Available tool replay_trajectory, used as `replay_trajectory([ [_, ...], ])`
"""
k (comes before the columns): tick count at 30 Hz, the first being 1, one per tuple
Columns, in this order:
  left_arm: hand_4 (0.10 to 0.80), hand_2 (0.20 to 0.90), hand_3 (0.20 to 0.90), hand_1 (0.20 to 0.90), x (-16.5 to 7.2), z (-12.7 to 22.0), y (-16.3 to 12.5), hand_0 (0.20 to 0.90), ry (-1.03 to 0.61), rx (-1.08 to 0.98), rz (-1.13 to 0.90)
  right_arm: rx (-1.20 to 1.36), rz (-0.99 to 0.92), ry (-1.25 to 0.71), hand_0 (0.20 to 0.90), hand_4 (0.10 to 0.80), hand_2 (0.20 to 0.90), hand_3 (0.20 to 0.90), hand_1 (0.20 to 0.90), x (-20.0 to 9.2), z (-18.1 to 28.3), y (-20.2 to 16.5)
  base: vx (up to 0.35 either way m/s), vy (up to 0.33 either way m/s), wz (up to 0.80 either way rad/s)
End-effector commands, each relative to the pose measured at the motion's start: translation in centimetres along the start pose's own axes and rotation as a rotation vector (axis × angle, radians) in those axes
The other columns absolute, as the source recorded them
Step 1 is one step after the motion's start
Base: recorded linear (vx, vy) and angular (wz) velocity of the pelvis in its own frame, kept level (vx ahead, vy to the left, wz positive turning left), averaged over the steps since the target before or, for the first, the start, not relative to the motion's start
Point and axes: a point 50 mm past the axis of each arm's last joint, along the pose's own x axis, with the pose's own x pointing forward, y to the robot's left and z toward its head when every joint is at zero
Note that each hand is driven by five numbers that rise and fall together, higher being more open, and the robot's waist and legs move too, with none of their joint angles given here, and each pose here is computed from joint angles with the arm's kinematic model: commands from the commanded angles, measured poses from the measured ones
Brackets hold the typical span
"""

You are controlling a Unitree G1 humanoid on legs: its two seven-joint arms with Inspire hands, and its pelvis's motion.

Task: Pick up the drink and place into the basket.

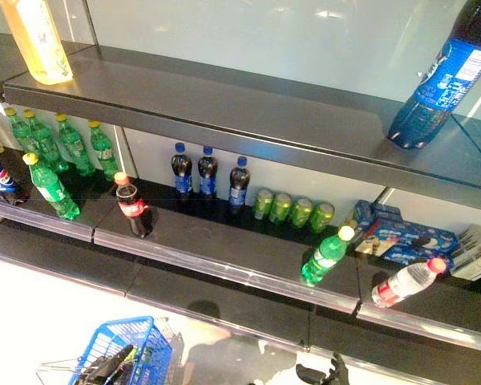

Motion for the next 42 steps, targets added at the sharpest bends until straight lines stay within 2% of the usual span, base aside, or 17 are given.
replay_trajectory([
  [1, 0.100, 0.300, 0.200, 0.300, 0.9, 8.5, -2.7, 0.300, -0.350, 0.046, -0.136, -0.134, 0.004, -0.098, 0.900, 0.800, 0.900, 0.900, 0.900, 1.1, 2.4, -2.8, 0.011, -0.145, 0.01],
  [5, 0.100, 0.300, 0.200, 0.300, 0.9, 8.0, -2.8, 0.300, -0.341, 0.032, -0.138, -0.199, 0.104, -0.090, 0.900, 0.800, 0.900, 0.900, 0.900, 1.1, 2.4, -1.6, -0.016, -0.155, -0.02],
  [10, 0.100, 0.300, 0.200, 0.300, 0.7, 7.0, -4.5, 0.300, -0.322, 0.006, -0.187, -0.313, 0.191, -0.150, 0.900, 0.800, 0.900, 0.900, 0.900, 1.2, 4.0, 0.3, -0.088, -0.149, 0.19],
  [16, 0.100, 0.300, 0.200, 0.300, 0.5, 6.5, -6.8, 0.300, -0.301, 0.048, -0.284, -0.287, 0.142, -0.163, 0.900, 0.800, 0.900, 0.900, 0.900, 1.5, 4.7, 0.0, -0.142, -0.058, 0.70],
  [22, 0.100, 0.300, 0.200, 0.300, 0.8, 5.5, -5.3, 0.300, -0.245, 0.076, -0.245, -0.344, 0.142, -0.121, 0.900, 0.800, 0.900, 0.900, 0.900, 1.0, 2.6, -1.4, 0.059, 0.054, 1.10],
  [27, 0.100, 0.300, 0.200, 0.300, 0.6, 4.5, -2.8, 0.300, -0.227, 0.098, -0.195, -0.360, 0.186, -0.130, 0.900, 0.800, 0.900, 0.900, 0.900, 0.7, 2.1, -1.1, 0.165, 0.143, 0.40],
  [31, 0.100, 0.300, 0.200, 0.300, 0.6, 4.6, -2.1, 0.300, -0.222, 0.113, -0.184, -0.355, 0.213, -0.144, 0.900, 0.800, 0.900, 0.900, 0.900, 0.5, 2.1, -0.2, 0.139, 0.128, 0.39],
  [39, 0.100, 0.300, 0.200, 0.300, 0.8, 5.9, -3.6, 0.300, -0.252, 0.109, -0.228, -0.352, 0.231, -0.177, 0.900, 0.800, 0.900, 0.900, 0.900, 0.7, 3.5, 1.4, 0.079, 0.157, 0.15],
  [42, 0.100, 0.300, 0.200, 0.300, 0.8, 6.9, -5.5, 0.300, -0.277, 0.121, -0.267, -0.324, 0.231, -0.183, 0.900, 0.800, 0.900, 0.900, 0.900, 0.8, 4.1, 2.0, 0.082, 0.220, 0.34],
])
